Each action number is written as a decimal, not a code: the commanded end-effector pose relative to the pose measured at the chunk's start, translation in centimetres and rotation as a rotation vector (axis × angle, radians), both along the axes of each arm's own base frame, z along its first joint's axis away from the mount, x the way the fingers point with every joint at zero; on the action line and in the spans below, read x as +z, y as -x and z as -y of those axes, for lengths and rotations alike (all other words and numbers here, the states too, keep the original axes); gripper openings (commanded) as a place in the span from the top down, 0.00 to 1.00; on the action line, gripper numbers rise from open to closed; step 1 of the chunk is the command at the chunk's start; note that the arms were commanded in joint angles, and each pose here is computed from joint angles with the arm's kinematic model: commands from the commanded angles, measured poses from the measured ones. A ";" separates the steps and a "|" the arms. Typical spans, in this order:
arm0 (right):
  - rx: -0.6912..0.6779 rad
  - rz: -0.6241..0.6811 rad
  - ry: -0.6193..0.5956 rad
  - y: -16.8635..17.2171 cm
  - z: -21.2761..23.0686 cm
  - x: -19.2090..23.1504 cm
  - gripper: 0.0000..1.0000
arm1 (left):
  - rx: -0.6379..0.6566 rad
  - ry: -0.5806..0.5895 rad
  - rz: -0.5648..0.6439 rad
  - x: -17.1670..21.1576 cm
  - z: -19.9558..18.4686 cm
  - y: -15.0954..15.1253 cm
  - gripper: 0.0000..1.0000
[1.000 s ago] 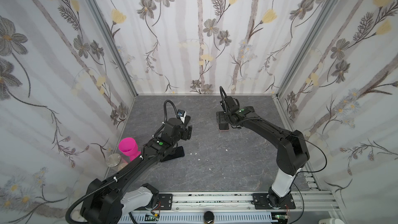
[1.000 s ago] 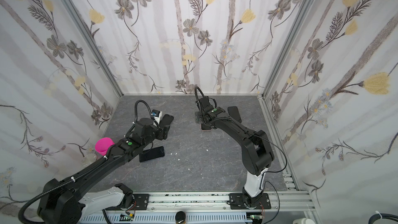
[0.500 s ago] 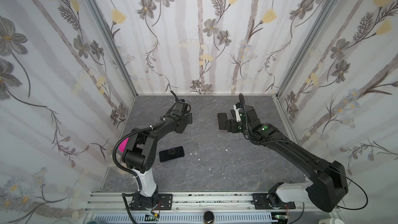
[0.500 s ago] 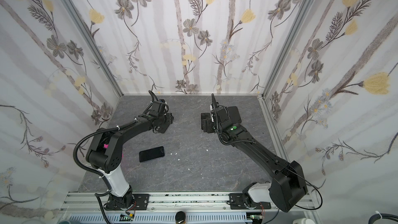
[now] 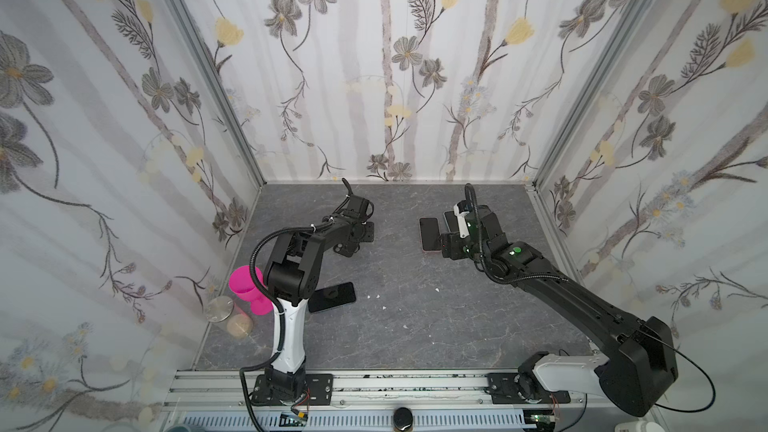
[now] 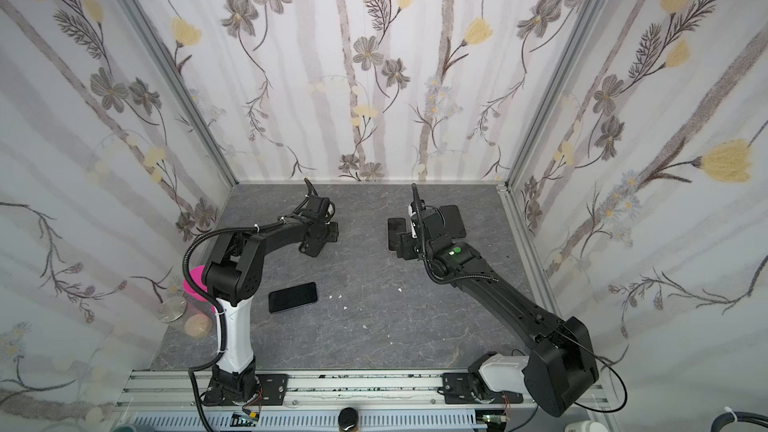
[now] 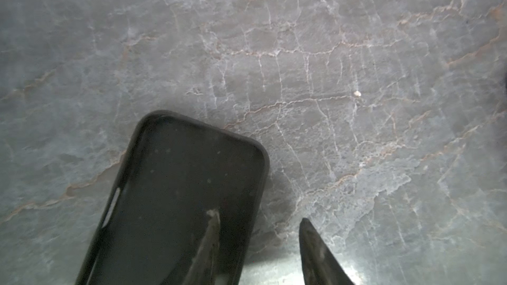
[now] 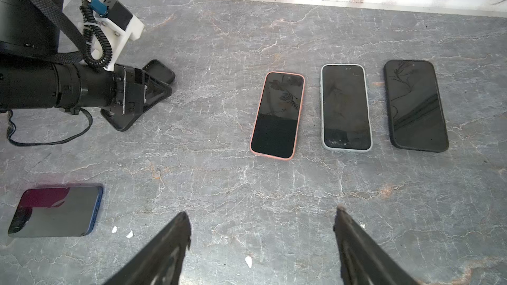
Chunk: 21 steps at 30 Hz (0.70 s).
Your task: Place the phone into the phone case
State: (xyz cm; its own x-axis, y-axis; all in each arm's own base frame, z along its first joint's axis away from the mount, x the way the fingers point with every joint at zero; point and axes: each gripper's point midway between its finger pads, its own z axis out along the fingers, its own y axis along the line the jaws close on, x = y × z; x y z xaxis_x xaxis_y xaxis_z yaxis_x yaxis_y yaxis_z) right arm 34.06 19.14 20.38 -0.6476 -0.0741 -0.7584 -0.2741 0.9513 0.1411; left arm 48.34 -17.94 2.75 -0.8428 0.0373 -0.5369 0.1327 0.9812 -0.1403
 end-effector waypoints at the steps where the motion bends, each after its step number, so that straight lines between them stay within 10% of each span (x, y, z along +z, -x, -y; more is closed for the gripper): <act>1: 0.013 0.006 0.001 -0.3 -0.3 0.3 0.19 | -0.059 0.010 -0.005 -0.3 0.6 0.4 0.58; 21: 0.005 0.043 0.022 -0.1 0.5 1.3 0.21 | -0.529 0.136 -0.081 -0.4 10.2 14.1 0.72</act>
State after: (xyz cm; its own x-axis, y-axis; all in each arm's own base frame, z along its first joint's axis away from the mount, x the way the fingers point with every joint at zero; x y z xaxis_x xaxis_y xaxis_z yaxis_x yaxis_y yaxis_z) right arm 34.19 19.05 21.32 -0.6278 -0.0827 -0.7740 -0.2842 0.9501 0.1290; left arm 36.82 -26.80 2.35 -0.7767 0.3495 -0.5241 0.5280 0.8149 -0.2392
